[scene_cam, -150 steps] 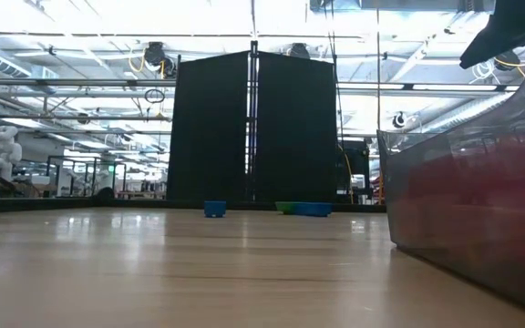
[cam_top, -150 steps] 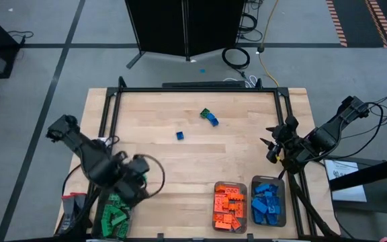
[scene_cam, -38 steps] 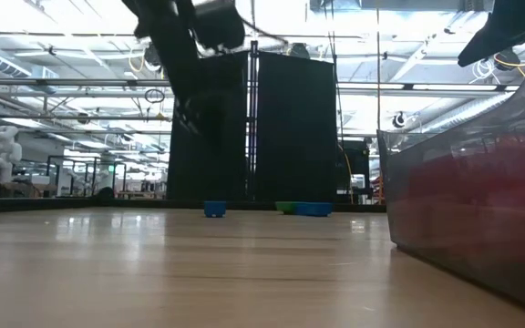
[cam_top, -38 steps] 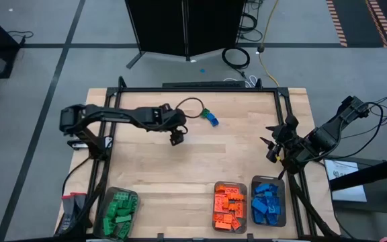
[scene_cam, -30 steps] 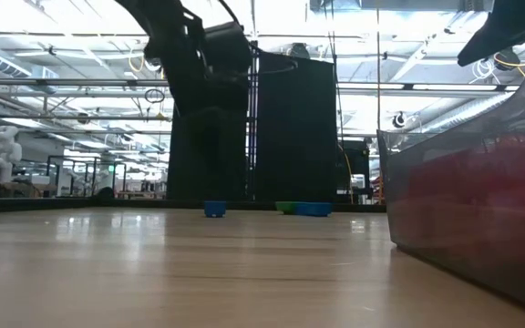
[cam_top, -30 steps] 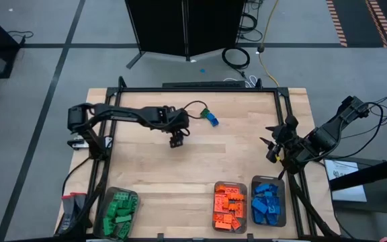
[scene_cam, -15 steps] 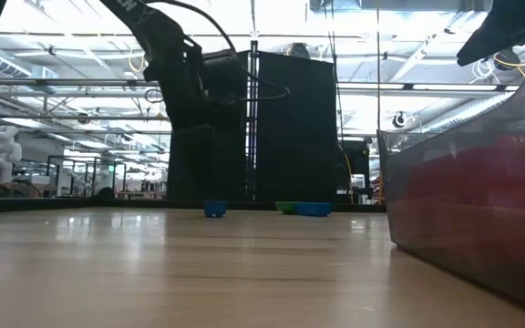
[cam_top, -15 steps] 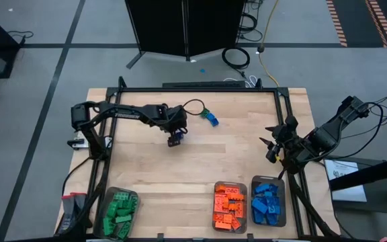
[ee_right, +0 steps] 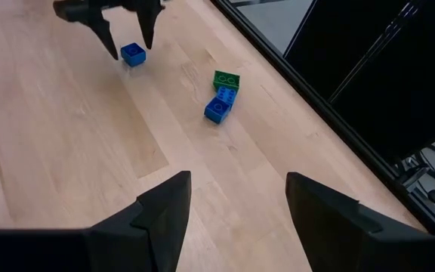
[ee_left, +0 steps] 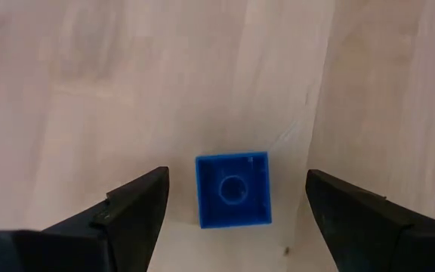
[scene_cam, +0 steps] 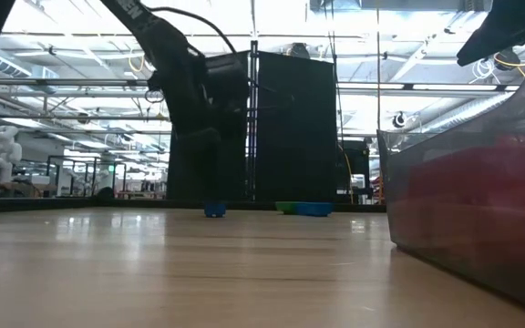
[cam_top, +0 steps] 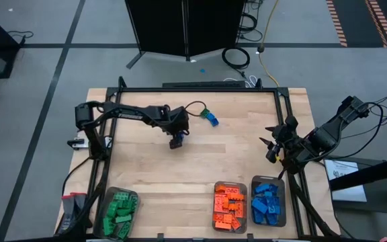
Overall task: Sort blocks
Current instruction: Put the blue game piece into the right black bin
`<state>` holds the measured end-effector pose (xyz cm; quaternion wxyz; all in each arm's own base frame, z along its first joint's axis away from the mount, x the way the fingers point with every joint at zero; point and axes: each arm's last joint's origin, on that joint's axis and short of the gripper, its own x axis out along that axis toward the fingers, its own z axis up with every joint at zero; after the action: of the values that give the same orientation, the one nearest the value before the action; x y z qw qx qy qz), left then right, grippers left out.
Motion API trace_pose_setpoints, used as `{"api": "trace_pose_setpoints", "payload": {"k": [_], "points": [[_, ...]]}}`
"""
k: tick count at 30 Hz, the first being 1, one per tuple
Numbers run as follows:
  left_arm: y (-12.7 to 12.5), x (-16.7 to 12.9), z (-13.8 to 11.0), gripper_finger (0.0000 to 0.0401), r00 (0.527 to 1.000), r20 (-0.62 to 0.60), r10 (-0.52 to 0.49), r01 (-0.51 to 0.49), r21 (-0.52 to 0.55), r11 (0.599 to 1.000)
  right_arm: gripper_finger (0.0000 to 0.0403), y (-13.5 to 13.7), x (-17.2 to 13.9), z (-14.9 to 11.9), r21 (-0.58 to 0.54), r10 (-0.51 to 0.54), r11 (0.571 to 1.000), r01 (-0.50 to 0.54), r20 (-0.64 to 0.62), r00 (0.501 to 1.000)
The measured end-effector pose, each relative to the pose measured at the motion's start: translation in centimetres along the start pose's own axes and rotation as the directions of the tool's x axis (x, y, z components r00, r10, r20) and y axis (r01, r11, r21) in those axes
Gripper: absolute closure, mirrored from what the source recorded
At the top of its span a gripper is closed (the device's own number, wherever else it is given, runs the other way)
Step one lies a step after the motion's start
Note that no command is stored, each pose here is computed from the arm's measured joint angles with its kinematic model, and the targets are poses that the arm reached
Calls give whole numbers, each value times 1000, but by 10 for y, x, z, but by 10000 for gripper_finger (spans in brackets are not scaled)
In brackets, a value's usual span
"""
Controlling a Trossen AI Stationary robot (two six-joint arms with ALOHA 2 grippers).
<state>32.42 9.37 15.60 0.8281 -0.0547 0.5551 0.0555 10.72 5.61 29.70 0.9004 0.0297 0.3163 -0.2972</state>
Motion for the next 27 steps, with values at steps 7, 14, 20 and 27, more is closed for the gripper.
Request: {"api": "trace_pose_setpoints", "payload": {"k": [7,14,20,27], "points": [[1,21,-5,96,997,-72,-11,11,-8,1000,190,0,0,0,1,1,1000,-1,0,1000],[3,23,-6,188,997,-75,-2,-1,-41,999,190,0,0,0,26,2,1000,-2,1,1000],[5,23,-6,277,997,-81,-2,-3,-62,998,190,0,0,0,21,1,1000,-1,1,1000],[6,5,22,277,1000,-9,13,-15,-187,982,190,-1,0,3,-43,-45,998,49,86,995]]}}
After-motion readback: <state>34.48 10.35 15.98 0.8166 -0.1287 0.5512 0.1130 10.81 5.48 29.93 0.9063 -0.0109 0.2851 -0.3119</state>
